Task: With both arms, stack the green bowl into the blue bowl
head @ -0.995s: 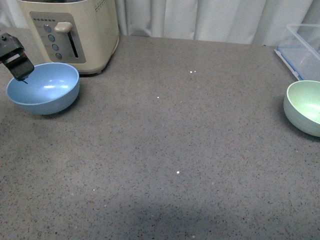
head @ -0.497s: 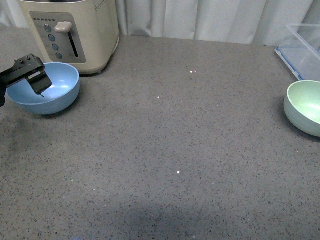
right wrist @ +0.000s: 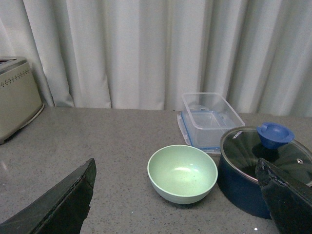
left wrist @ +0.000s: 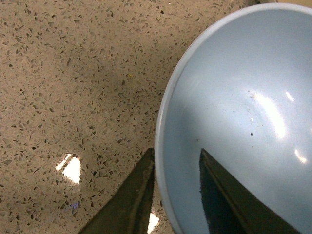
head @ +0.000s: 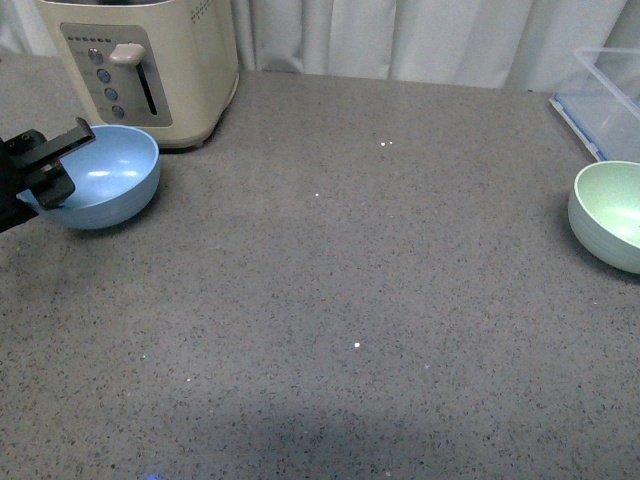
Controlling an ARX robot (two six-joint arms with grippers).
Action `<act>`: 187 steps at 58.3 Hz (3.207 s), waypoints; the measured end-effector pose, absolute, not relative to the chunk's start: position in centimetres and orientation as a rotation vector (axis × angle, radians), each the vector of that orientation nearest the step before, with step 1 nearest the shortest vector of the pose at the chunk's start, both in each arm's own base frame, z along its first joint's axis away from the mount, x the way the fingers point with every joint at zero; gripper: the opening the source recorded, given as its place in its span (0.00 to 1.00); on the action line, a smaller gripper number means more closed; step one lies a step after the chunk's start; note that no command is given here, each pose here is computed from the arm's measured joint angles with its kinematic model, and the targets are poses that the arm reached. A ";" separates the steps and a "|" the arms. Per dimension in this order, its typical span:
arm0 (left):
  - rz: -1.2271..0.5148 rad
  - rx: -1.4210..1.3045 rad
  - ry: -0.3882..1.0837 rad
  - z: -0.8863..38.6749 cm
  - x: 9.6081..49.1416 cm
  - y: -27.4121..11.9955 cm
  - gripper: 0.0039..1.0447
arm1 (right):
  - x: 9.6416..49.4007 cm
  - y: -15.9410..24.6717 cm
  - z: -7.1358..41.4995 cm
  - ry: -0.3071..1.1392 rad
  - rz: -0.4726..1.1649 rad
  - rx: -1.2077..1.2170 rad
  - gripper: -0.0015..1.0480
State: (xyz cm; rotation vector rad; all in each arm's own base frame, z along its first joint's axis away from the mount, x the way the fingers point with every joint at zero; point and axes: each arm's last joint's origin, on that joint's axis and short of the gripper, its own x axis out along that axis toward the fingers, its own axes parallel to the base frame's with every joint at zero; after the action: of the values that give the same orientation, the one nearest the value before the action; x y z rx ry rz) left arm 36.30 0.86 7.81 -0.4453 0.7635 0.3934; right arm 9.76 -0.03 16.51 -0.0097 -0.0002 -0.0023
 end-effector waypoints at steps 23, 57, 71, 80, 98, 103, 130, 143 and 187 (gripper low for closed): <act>0.361 -0.435 0.779 8.2 36.4 0.1 0.04 | 9.8 0.0 16.5 0.000 -0.002 -0.010 0.91; -0.108 -0.308 0.931 10.2 31.0 -16.3 0.04 | 9.8 0.0 16.5 0.000 -0.003 -0.010 0.91; -0.115 -0.279 0.968 9.3 29.5 -17.4 0.04 | 9.8 0.0 16.5 0.000 -0.002 -0.010 0.91; -0.098 -0.265 0.975 8.8 29.4 -17.4 0.04 | 9.8 0.0 16.5 0.000 -0.003 -0.010 0.91; -0.094 -0.272 0.989 8.5 29.4 -17.3 0.24 | 9.8 0.0 16.5 0.000 -0.002 -0.010 0.91; -0.085 -0.294 0.996 8.5 29.5 -17.1 0.43 | 9.8 0.0 16.5 0.000 -0.003 -0.010 0.91; 0.062 -0.478 0.776 13.9 28.7 -8.2 0.94 | 9.8 0.0 16.5 0.000 -0.002 -0.010 0.91; 0.111 -0.545 0.685 15.5 26.2 -3.7 0.94 | 9.8 0.0 16.5 0.000 -0.002 -0.010 0.91; 0.000 -0.015 0.014 16.2 16.3 0.0 0.04 | 9.8 0.0 16.5 0.000 -0.003 -0.010 0.91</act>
State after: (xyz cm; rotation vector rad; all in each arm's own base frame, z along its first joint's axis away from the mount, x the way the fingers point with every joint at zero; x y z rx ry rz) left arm 16.32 -0.03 16.21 -0.0147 0.0135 0.0001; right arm 9.76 -0.03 16.51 -0.0097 -0.0002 -0.0027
